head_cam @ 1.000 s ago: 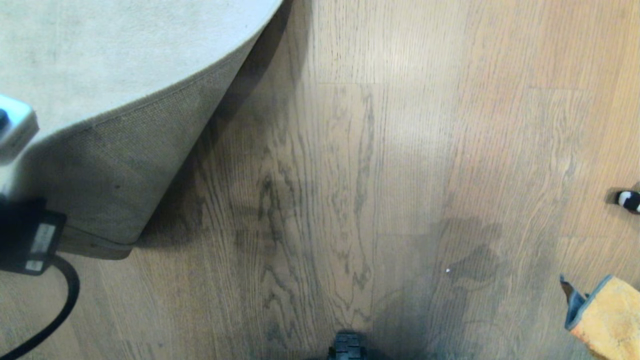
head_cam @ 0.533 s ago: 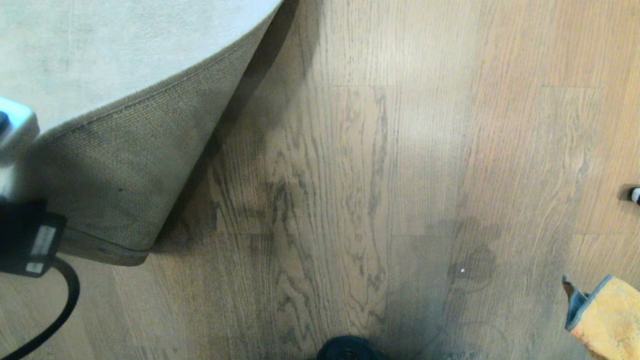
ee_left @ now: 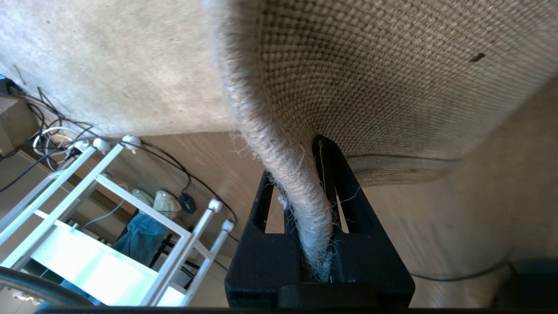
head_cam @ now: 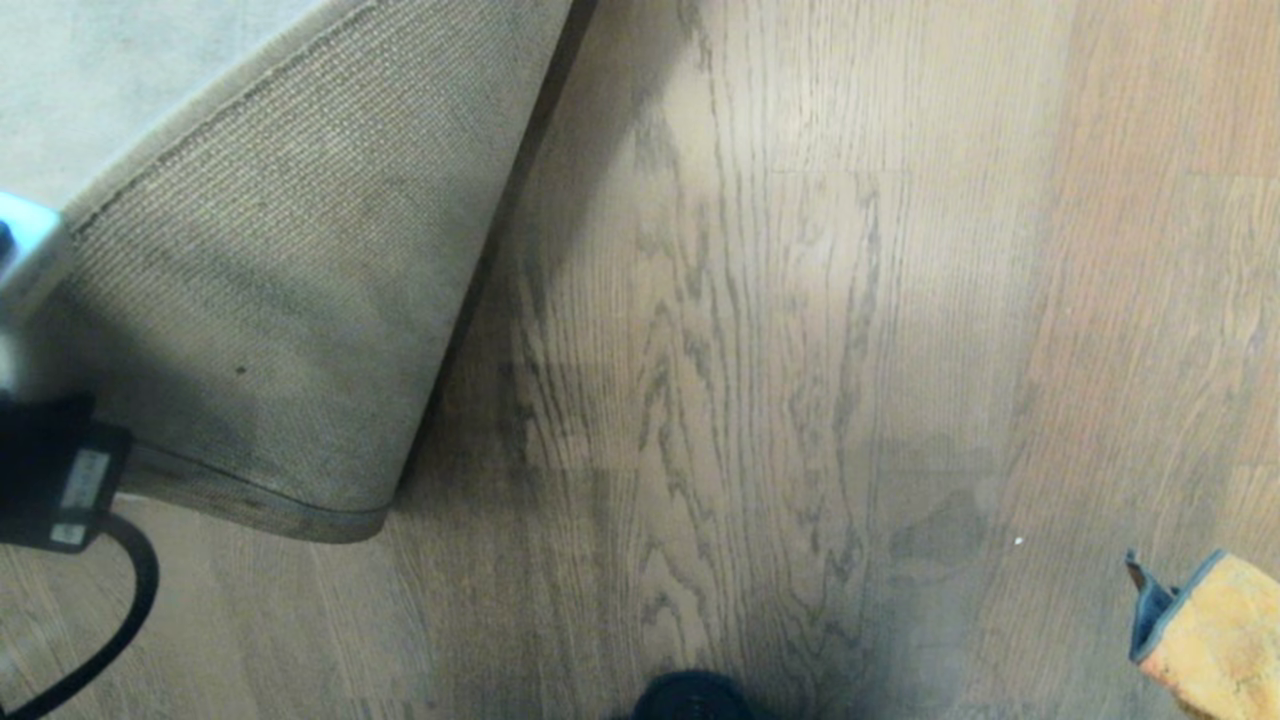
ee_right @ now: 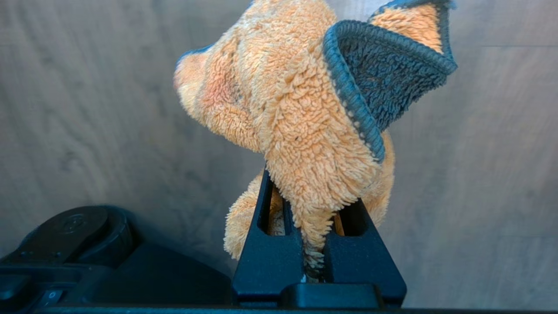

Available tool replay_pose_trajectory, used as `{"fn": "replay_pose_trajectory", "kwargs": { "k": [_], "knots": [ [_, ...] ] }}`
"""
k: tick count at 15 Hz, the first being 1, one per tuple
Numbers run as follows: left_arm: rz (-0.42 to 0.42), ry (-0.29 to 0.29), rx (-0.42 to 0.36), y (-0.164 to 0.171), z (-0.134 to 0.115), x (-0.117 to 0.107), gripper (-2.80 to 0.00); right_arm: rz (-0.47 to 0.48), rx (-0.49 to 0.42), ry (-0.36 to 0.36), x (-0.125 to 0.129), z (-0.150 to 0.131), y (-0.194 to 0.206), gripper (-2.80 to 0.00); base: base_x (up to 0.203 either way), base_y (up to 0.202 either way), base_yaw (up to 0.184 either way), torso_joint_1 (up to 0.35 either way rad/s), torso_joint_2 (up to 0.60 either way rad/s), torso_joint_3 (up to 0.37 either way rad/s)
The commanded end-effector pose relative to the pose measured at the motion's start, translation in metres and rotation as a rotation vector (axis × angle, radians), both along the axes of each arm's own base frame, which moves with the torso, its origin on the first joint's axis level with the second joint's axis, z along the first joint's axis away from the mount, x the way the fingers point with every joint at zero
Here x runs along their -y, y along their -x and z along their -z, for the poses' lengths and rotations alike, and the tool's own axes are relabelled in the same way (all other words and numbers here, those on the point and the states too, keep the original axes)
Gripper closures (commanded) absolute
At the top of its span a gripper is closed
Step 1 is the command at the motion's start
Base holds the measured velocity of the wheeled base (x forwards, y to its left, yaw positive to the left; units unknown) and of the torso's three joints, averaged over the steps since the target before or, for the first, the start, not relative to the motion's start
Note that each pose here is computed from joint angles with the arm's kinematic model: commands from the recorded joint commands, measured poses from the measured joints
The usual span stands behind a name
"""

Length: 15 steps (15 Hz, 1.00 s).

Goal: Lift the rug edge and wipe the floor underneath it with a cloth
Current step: Wipe the floor under the carpet with a rag

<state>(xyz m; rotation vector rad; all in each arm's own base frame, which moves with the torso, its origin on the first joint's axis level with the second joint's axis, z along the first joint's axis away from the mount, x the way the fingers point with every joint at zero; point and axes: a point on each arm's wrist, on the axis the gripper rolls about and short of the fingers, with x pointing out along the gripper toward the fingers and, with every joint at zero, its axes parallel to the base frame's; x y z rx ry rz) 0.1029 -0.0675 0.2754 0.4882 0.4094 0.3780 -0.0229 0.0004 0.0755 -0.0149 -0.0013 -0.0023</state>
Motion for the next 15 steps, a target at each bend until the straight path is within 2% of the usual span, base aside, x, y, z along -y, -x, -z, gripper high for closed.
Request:
{"fn": "replay_pose_trajectory", "kwargs": {
  "k": [1, 3, 7, 9, 11, 12, 15],
  "knots": [
    [-0.006, -0.006, 0.0, 0.001, 0.0, -0.001, 0.0, -0.001, -0.001, 0.0, 0.0, 0.0, 0.0, 0.0, 0.0, 0.189, -0.004, 0.002, 0.01, 0.0],
    [-0.004, -0.008, -0.002, 0.0, 0.001, 0.0, 0.0, -0.001, -0.001, 0.0, 0.0, 0.0, 0.0, 0.0, 0.0, 0.135, -0.002, 0.003, 0.0, 0.004],
    [0.009, -0.008, -0.01, 0.001, 0.004, 0.001, 0.0, -0.001, -0.001, 0.0, 0.0, 0.0, 0.0, 0.0, 0.0, 0.0, 0.0, 0.0, 0.0, 0.0],
    [0.058, 0.041, -0.008, -0.002, 0.004, 0.005, 0.0, -0.001, -0.001, 0.0, 0.0, 0.0, 0.0, 0.0, 0.0, 0.0, 0.0, 0.0, 0.0, 0.0],
    [0.146, 0.116, -0.031, -0.006, 0.005, 0.011, 0.0, -0.001, -0.001, 0.0, 0.0, 0.0, 0.0, 0.0, 0.0, 0.0, 0.0, 0.0, 0.0, 0.0],
    [0.175, 0.136, -0.042, -0.007, 0.005, 0.013, 0.0, -0.001, -0.001, 0.0, 0.0, 0.0, 0.0, 0.0, 0.0, 0.0, 0.0, 0.0, 0.0, 0.0],
    [0.184, 0.129, -0.064, -0.01, 0.009, 0.016, 0.0, -0.001, -0.001, 0.0, 0.0, 0.0, 0.0, 0.0, 0.0, 0.0, 0.0, 0.0, 0.0, 0.0]
  ]
}}
